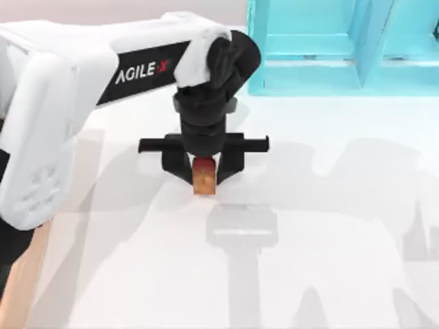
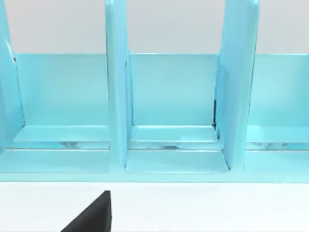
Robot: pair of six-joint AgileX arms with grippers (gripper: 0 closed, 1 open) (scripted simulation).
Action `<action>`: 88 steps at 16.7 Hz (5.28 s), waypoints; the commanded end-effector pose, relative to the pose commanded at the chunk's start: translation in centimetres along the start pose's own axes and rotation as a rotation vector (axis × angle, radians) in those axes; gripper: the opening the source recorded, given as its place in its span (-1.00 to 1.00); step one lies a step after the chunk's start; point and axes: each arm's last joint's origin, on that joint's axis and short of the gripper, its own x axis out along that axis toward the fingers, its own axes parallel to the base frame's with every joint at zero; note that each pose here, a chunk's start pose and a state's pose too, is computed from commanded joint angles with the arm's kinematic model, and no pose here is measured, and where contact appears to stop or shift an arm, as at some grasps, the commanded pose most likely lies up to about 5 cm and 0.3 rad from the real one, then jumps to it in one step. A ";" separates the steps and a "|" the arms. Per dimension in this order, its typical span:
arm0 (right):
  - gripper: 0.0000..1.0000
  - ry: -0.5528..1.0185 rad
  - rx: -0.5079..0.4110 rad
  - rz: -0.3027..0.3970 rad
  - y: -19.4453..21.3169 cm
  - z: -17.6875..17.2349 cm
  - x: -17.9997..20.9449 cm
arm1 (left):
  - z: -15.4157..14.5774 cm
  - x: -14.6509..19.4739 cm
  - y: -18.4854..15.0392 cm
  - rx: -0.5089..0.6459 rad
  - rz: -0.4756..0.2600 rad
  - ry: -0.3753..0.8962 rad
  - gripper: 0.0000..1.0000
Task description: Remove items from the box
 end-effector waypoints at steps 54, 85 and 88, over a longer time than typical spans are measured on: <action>1.00 0.000 0.000 0.000 0.0 0.0 0.0 | 1.1 -11.4 26.1 0.018 0.001 0.030 1.00; 1.00 0.000 0.000 0.000 0.0 0.0 0.0 | -2.4 -3.1 33.0 0.020 0.004 -0.001 0.55; 1.00 0.000 0.000 0.000 0.0 0.0 0.0 | -2.4 -3.1 33.0 0.020 0.004 -0.001 0.10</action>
